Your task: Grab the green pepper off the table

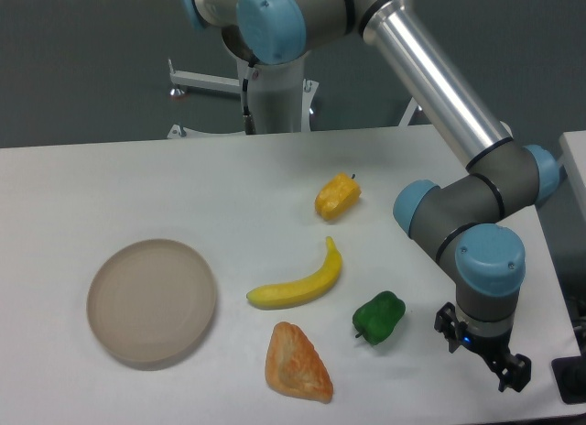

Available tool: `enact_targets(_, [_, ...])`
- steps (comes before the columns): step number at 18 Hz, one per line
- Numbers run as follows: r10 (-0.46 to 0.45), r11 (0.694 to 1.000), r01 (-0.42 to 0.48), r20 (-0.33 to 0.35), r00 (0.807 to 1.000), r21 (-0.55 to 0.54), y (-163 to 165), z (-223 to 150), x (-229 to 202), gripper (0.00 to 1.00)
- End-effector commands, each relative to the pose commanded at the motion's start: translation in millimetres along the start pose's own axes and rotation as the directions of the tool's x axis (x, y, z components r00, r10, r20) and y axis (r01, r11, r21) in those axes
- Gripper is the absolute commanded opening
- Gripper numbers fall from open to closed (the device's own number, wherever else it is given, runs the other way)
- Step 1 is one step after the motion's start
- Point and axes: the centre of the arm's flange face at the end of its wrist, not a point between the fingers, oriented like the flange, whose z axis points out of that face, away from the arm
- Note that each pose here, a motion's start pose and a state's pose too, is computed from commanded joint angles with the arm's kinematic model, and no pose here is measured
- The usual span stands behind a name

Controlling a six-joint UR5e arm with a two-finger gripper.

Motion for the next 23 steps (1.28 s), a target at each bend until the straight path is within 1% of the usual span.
enact_targets(13, [-0.001,1.000,0.001,-0.004,1.000,-0.002,0,4,1,1.00])
enact_targets(16, [0.001,1.000,-0.001,-0.020,1.000,0.000,0,4,5,1.00])
enact_targets(19, [0.002,1.000,-0.001,-0.054,0.999,0.010,2,0,12,1.00])
enact_targets(20, [-0.004,1.000,0.006,-0.065,0.998,0.024,1,-2,15,1.00])
enact_targets(23, [-0.102,0.992,0.109,-0.100,0.990,0.069,-1,-15,25,1.00])
